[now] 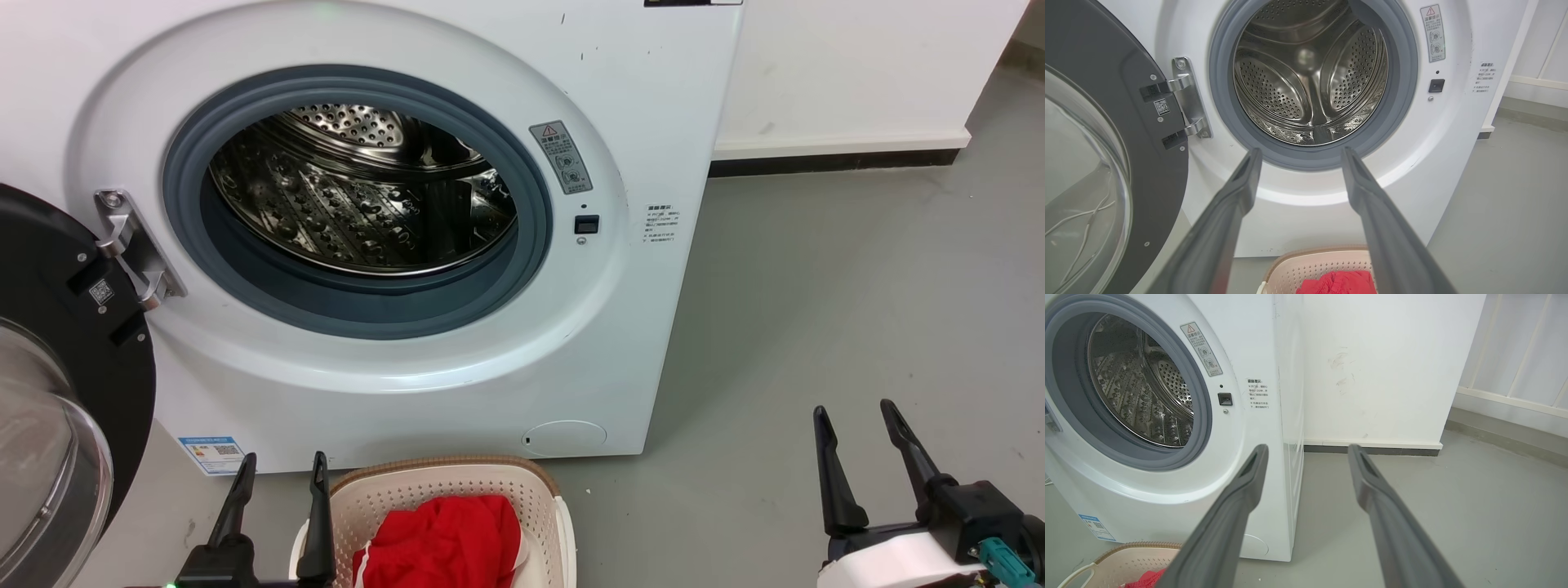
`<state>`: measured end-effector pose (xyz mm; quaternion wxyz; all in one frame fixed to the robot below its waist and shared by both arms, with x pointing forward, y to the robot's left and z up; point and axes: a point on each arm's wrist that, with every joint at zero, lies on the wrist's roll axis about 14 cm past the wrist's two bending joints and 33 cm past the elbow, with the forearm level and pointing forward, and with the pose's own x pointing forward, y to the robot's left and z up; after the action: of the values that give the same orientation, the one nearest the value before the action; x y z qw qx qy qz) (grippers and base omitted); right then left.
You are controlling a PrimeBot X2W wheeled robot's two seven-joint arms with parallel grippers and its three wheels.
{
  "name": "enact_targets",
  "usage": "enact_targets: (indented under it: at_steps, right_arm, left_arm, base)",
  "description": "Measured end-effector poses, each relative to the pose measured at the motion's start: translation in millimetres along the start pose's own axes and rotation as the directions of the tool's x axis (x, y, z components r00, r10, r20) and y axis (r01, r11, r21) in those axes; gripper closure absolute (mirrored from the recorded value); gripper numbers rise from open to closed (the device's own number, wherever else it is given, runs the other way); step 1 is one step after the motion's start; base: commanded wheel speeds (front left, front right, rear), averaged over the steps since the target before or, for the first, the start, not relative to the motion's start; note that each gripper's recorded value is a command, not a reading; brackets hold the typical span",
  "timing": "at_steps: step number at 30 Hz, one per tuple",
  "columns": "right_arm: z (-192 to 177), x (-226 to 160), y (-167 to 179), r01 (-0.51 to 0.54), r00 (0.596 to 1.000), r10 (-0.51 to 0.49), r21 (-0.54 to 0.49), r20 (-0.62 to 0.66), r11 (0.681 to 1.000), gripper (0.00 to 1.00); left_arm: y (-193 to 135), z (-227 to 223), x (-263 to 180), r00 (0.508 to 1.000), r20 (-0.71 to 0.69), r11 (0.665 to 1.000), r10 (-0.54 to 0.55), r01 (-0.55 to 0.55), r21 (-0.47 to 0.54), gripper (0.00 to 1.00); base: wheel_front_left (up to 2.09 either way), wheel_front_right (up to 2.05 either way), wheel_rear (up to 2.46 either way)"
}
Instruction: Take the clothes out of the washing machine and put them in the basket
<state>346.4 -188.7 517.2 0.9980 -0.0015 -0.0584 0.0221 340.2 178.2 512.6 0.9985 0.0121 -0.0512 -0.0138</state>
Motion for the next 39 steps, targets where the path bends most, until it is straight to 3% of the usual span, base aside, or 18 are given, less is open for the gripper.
enact_targets:
  at_steps: [29, 30, 34, 39]
  right_arm:
    - [-3.1, 1.7, -3.2, 0.011, 1.0, -0.011, 0.009, -0.009, 1.0, 0.0]
    - [-5.0, 1.2, -3.0, 0.011, 1.0, -0.011, 0.009, -0.015, 1.0, 1.0]
    - [-20.5, -5.9, -3.4, 0.017, 0.998, -0.015, 0.022, -0.068, 1.0, 1.0]
    - [-25.6, -6.1, -8.5, 0.065, 0.994, -0.05, 0.163, -0.093, 0.984, 1.0]
  left_arm:
    - [4.1, 0.2, 4.0, 1.0, 0.002, 1.0, 0.015, -0.015, 0.005, 0.0]
    - [4.6, -1.2, 3.9, 1.0, -0.003, 1.0, 0.018, -0.018, 0.004, 1.0]
    - [4.6, -18.7, -2.5, 0.998, -0.065, 1.0, 0.025, -0.026, -0.014, 1.0]
    - [11.1, -28.4, -2.8, 0.992, -0.116, 0.986, 0.057, -0.075, -0.151, 1.0]
  base:
    - [0.0, 0.0, 0.0]
    - [0.0, 0.0, 0.0]
    - [0.0, 0.0, 0.0]
    - [0.0, 0.0, 0.0]
